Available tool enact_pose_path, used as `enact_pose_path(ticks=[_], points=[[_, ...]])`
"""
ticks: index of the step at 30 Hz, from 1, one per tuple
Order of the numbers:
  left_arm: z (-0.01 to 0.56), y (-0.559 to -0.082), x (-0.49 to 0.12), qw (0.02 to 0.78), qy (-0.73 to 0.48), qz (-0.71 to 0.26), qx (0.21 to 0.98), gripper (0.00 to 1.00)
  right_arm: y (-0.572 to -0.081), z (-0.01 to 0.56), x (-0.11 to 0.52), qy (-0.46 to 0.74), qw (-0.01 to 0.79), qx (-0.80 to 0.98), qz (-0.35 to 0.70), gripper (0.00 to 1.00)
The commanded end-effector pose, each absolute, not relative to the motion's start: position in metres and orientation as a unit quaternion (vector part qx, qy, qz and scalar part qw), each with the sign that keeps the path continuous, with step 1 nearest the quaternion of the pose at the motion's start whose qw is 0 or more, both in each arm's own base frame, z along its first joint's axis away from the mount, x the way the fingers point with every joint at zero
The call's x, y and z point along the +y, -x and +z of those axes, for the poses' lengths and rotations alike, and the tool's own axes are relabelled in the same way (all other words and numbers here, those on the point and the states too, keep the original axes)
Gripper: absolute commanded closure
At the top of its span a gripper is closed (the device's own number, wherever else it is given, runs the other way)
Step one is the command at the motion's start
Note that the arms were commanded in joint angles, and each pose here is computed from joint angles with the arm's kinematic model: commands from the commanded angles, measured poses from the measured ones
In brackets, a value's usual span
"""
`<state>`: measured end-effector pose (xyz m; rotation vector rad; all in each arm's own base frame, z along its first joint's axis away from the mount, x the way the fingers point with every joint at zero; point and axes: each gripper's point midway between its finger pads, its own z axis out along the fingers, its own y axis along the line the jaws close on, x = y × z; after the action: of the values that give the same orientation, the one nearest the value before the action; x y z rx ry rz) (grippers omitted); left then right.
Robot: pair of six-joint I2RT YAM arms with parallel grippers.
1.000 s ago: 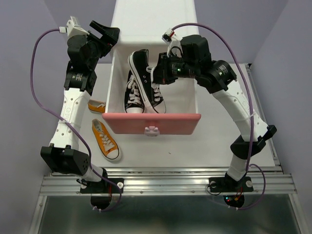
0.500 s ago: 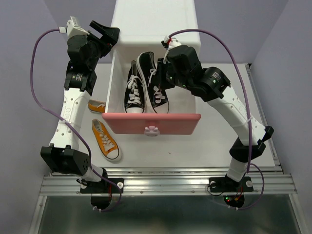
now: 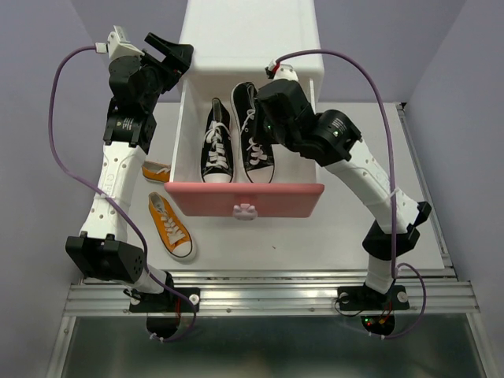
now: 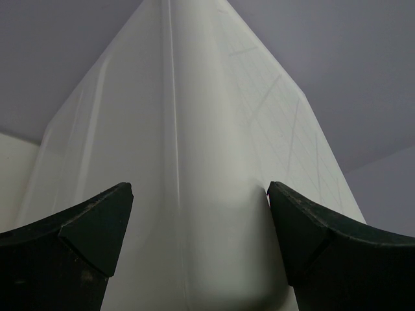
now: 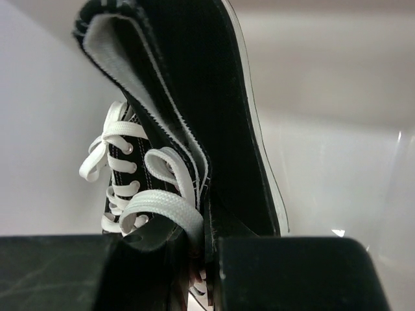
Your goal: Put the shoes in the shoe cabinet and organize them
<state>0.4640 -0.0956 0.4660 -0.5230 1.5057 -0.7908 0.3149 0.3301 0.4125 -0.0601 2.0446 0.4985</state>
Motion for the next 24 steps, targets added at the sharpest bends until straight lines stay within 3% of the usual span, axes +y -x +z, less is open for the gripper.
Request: enact_pose_path(ticks=[1,14,24], points=[[0.32,-0.464,-0.074,0.49,0.26,-0.212,0.804,0.05,-0.317,0.443,0.335,-0.032,0.531,0.815,0.231,0.99],[0.314,-0.465,-0.073,0.485,0.265,-0.207,0.807,0.05,-0.325,0.419,0.326,-0.084,0.527,0.826,0.18,0.99],[0.311,-0.465,-0.072,0.484,0.275,-0.207,0.805,0.05,-0.319,0.406,0.345,-0.099,0.488,0.839,0.22,0.99]])
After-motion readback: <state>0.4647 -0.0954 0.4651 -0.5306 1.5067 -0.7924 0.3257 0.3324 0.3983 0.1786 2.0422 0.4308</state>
